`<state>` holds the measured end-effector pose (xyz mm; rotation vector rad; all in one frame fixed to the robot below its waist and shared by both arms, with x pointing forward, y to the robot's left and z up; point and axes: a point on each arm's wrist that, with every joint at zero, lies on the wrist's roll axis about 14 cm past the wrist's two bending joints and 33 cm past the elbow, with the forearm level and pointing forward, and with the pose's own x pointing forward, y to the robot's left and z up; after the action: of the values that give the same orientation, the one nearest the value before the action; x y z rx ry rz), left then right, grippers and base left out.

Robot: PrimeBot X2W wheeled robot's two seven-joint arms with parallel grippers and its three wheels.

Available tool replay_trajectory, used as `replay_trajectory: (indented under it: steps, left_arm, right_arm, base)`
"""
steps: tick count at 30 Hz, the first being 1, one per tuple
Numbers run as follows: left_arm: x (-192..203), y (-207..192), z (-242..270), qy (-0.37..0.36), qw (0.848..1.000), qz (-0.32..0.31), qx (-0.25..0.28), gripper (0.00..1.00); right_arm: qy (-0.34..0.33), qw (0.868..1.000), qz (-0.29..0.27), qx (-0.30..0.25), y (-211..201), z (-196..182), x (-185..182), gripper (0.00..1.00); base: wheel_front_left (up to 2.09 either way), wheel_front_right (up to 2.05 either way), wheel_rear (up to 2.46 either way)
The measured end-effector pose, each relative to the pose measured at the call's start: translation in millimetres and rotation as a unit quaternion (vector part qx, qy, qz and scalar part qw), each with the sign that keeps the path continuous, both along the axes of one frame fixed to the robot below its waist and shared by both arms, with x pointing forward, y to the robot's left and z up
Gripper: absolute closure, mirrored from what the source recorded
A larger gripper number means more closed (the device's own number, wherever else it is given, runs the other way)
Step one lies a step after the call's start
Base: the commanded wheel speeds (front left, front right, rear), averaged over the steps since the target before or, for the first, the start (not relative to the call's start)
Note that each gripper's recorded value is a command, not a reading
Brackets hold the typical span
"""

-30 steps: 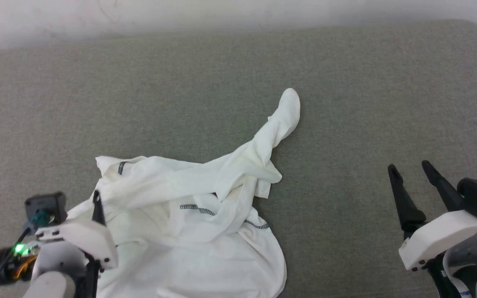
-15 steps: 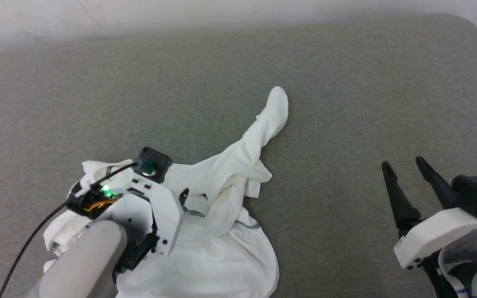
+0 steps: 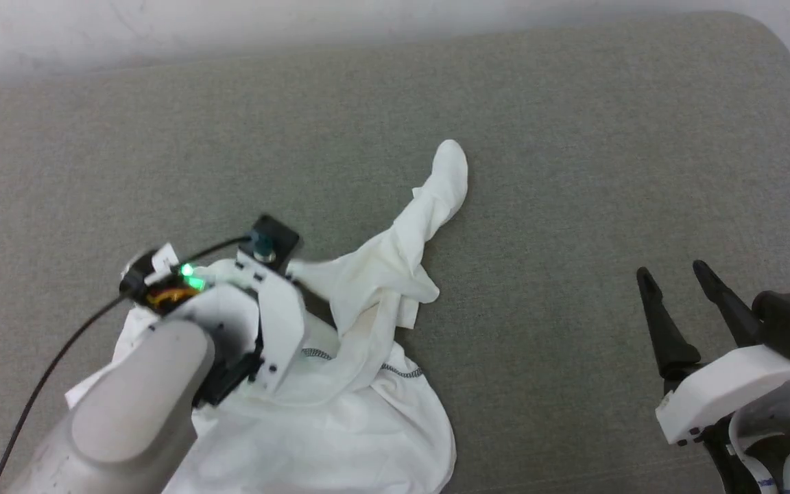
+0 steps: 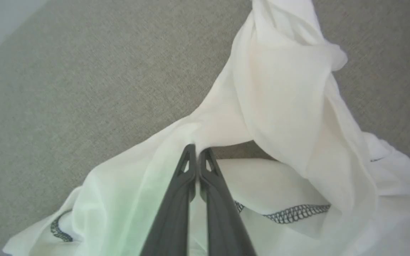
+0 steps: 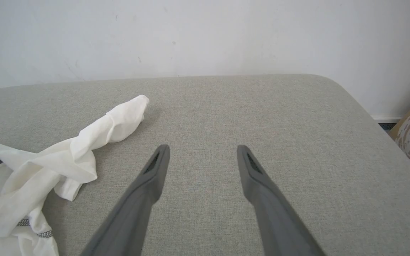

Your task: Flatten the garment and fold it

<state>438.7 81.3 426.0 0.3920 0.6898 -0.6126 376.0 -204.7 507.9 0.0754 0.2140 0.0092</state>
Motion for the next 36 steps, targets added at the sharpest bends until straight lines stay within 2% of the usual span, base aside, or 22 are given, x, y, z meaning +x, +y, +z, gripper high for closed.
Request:
replay_trajectory:
  steps: [3,6,9,13,16,21,23,26,27,28,32,36]
  left_arm:
    - [22,-14,43,-0.076,0.996,0.005,-0.053,1.0]
    - [52,-9,106,-0.181,0.976,0.045,-0.108,1.0]
    - [77,40,160,-0.281,0.942,0.135,-0.125,1.0]
    - [81,143,182,-0.345,0.894,0.275,-0.079,1.0]
    - [59,208,157,-0.337,0.871,0.357,-0.026,1.0]
    - [-5,292,91,-0.263,0.83,0.488,0.057,1.0]
    - [-37,314,64,-0.222,0.812,0.533,0.082,1.0]
    - [-72,320,27,-0.163,0.803,0.566,0.088,1.0]
    - [-78,318,19,-0.147,0.802,0.572,0.083,0.54]
    - [-82,316,13,-0.136,0.801,0.578,0.078,0.0]
    - [-79,305,12,-0.145,0.807,0.57,0.052,0.0]
    - [-59,285,43,-0.227,0.821,0.523,0.01,0.0]
  right_arm:
    - [0.0,1.0,0.001,0.001,0,0,1,0.0]
    - [0.0,1.0,0.004,0.002,3,-1,4,0.0]
    - [0.003,1.0,0.01,0.005,7,-1,5,0.0]
    - [0.004,1.0,0.013,0.007,9,-2,5,0.0]
    - [0.006,1.0,0.013,0.008,10,-4,6,0.0]
    - [0.015,1.0,0.019,0.01,14,-8,8,0.0]
    - [0.016,1.0,0.021,0.011,15,-9,8,0.0]
    - [0.021,0.999,0.023,0.011,17,-11,10,0.0]
    - [0.024,0.999,0.025,0.012,18,-13,10,0.0]
    - [0.025,0.999,0.027,0.012,19,-14,11,0.0]
    - [0.027,0.999,0.04,0.014,28,-13,12,0.0]
    - [0.029,0.998,0.05,0.021,34,-12,11,0.0]
  base:
    - [0.0,0.0,0.0]
    - [0.0,0.0,0.0]
    - [0.0,0.0,0.0]
    - [0.0,0.0,0.0]
    - [0.0,0.0,0.0]
    - [0.0,0.0,0.0]
    - [0.0,0.0,0.0]
    - [0.0,0.0,0.0]
    - [0.0,0.0,0.0]
    - [0.0,0.0,0.0]
    - [0.0,0.0,0.0]
    - [0.0,0.0,0.0]
